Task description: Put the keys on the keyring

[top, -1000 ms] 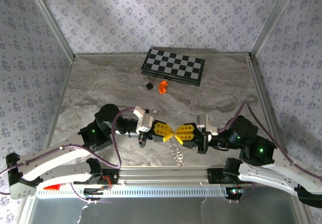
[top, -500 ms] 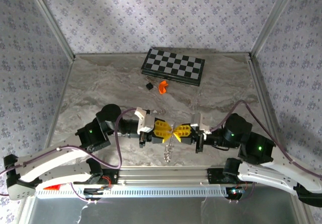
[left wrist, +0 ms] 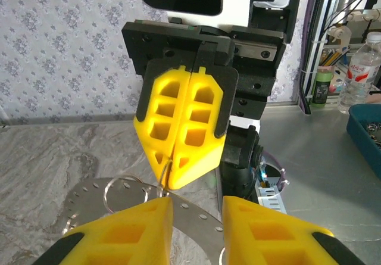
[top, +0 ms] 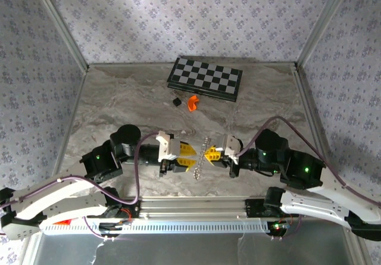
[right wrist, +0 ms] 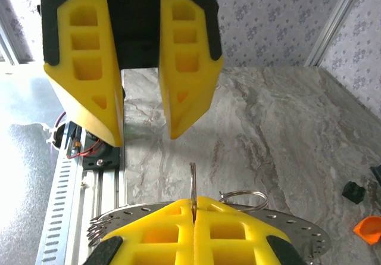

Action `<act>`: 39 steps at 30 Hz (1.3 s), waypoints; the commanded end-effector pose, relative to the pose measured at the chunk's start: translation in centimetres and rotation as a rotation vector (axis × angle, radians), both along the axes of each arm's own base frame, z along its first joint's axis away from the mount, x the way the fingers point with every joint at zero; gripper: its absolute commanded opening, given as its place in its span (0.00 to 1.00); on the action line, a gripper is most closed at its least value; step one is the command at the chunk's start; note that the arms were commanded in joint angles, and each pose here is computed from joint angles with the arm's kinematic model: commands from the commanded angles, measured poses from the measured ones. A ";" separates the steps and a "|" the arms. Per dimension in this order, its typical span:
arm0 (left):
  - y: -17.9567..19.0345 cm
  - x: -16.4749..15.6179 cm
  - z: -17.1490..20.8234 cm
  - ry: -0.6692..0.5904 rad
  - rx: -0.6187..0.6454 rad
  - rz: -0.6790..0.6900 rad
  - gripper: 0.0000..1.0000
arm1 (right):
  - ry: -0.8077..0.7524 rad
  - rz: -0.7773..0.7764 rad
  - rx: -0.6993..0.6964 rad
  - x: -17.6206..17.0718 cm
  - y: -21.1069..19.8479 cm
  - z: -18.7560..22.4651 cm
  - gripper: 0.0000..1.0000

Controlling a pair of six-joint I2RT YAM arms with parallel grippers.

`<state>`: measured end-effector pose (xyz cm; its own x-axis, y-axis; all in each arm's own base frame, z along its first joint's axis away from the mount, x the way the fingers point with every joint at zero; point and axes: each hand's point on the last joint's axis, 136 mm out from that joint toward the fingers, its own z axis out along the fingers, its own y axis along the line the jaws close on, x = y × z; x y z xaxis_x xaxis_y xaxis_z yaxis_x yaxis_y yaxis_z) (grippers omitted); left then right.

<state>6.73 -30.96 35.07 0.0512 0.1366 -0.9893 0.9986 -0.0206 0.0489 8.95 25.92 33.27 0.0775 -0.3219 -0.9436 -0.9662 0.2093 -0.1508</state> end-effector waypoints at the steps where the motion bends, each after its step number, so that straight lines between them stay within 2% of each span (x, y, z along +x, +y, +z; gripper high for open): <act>1: 0.0 0.0 1.5 -0.038 -0.030 0.001 0.28 | -0.053 0.010 0.037 -0.3 -0.4 2.2 0.00; 14: -1.3 0.3 0.9 -0.018 -0.017 -0.014 0.29 | -0.063 0.028 0.021 -0.6 0.0 1.9 0.00; 19: -1.6 0.4 0.7 -0.012 -0.005 -0.018 0.19 | -0.067 0.032 0.023 -0.8 -0.1 2.0 0.00; 39: -2.0 -0.1 0.8 0.008 -0.034 -0.059 0.00 | -0.072 0.016 0.018 -0.7 0.0 2.2 0.00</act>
